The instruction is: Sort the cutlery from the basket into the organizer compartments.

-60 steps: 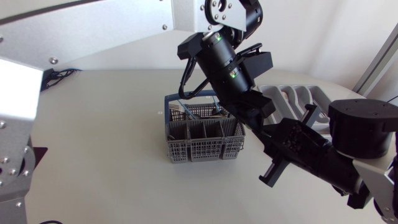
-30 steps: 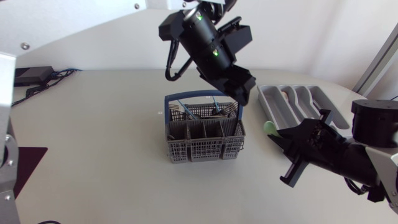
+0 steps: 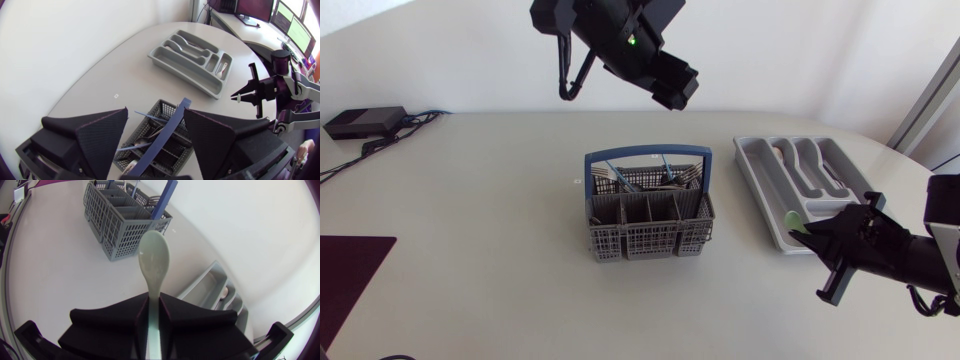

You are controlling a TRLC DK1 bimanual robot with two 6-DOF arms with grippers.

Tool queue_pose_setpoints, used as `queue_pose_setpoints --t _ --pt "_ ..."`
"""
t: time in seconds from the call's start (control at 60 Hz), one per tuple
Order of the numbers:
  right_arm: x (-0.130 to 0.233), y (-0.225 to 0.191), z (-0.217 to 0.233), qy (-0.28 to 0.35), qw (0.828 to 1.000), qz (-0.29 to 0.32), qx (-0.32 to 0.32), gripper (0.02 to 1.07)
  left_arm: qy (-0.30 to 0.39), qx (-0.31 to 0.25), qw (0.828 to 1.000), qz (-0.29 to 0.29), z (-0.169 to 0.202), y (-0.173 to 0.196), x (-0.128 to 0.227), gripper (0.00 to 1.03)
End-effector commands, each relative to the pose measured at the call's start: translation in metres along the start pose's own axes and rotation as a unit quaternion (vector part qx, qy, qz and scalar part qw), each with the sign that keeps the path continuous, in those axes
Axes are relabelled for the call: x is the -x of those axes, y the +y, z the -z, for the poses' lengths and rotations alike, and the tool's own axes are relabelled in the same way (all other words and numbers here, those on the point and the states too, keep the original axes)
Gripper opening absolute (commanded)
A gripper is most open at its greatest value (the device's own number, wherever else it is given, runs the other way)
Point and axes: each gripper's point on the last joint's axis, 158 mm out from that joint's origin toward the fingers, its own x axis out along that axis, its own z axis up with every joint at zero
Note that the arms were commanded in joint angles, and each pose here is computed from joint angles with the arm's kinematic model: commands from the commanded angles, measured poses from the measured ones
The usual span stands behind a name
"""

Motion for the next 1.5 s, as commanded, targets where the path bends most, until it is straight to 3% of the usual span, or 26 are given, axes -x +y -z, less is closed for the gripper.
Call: queue_pose_setpoints --t 0.0,0.433,0.65,0.933,1.2,1.333,1.483 --pt "0.001 -0.009 0.016 0.009 1.000 -0.005 0.018 0.11 -0.003 -0.008 1.000 -0.022 0.005 0.013 0.008 0.77" --pt "0.007 -0.074 0.102 0.061 0.997 -0.024 0.051 0.11 -0.083 -0.014 0.995 -0.054 -0.008 0.019 0.042 0.81" --pt "0.009 -0.112 0.140 0.084 0.992 -0.018 0.087 0.11 -0.093 -0.031 0.993 -0.067 0.007 0.019 0.044 0.92" --pt "-0.003 -0.129 0.173 0.119 0.983 -0.057 0.127 0.11 -0.077 -0.053 0.992 -0.080 0.032 0.017 0.046 0.97" --pt "-0.025 -0.113 0.189 0.144 0.970 -0.100 0.170 0.11 -0.068 -0.093 0.989 -0.089 0.058 0.014 0.059 0.96" --pt "-0.030 -0.109 0.202 0.163 0.963 -0.105 0.186 0.19 -0.052 -0.122 0.987 -0.090 0.079 0.008 0.061 0.96" --pt "-0.033 -0.104 0.216 0.185 0.957 -0.105 0.197 0.43 -0.033 -0.169 0.981 -0.089 0.102 0.000 0.063 0.96"
